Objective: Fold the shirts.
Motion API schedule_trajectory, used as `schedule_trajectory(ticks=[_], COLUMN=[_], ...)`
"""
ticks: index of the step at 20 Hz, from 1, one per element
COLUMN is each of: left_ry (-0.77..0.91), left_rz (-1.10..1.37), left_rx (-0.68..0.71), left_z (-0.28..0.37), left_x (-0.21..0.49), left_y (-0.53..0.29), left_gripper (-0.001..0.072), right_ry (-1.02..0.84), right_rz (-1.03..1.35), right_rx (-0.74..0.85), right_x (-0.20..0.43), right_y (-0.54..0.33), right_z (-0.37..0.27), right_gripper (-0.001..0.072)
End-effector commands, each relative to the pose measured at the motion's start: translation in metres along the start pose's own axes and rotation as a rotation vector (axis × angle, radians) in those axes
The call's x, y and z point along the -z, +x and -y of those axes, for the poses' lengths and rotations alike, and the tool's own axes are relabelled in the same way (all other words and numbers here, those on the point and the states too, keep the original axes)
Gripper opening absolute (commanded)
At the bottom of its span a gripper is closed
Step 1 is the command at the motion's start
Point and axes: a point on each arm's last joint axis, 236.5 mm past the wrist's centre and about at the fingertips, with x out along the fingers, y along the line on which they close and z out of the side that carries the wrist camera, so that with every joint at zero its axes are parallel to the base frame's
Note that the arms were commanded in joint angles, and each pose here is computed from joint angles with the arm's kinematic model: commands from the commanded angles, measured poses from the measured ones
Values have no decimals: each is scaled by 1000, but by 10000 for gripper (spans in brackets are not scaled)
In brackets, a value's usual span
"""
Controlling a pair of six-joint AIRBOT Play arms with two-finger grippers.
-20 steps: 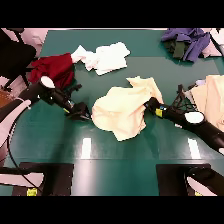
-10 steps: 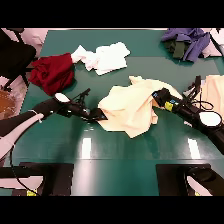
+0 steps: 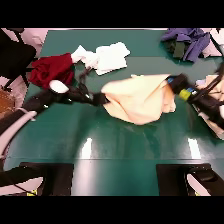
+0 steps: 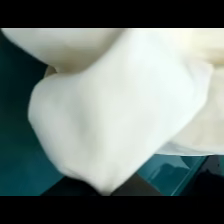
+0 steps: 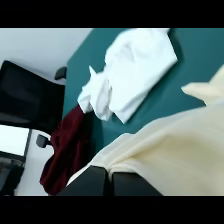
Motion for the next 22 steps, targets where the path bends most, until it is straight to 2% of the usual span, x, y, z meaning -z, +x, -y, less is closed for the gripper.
schedule_trajectory(ticks=[1, 3, 6, 12, 15, 18, 22], left_ry=[138, 251, 321, 346, 373, 353, 174], left_rz=[222, 262, 188, 101, 154, 134, -150], left_rx=[-212, -303, -336, -374, -408, -389, -226], left_z=[8, 26, 53, 93, 109, 101, 53], left_x=[-69, -76, -46, 26, 28, 21, 55], left_y=[-107, -159, -201, -280, -313, -293, -184], left_gripper=[23, 23, 23, 23, 23, 23, 24], right_ry=[-140, -215, -352, -599, -611, -468, -222], right_rz=[-42, -155, -310, -279, -176, -286, -434], right_rx=[-13, 24, 64, 243, 256, 294, 337], right_x=[-35, -33, -19, 10, 6, 4, 19], right_y=[-38, -66, -117, -202, -224, -190, -85], right_z=[-25, -28, -47, -103, -128, -80, 50], right_gripper=[25, 25, 26, 26, 26, 26, 26])
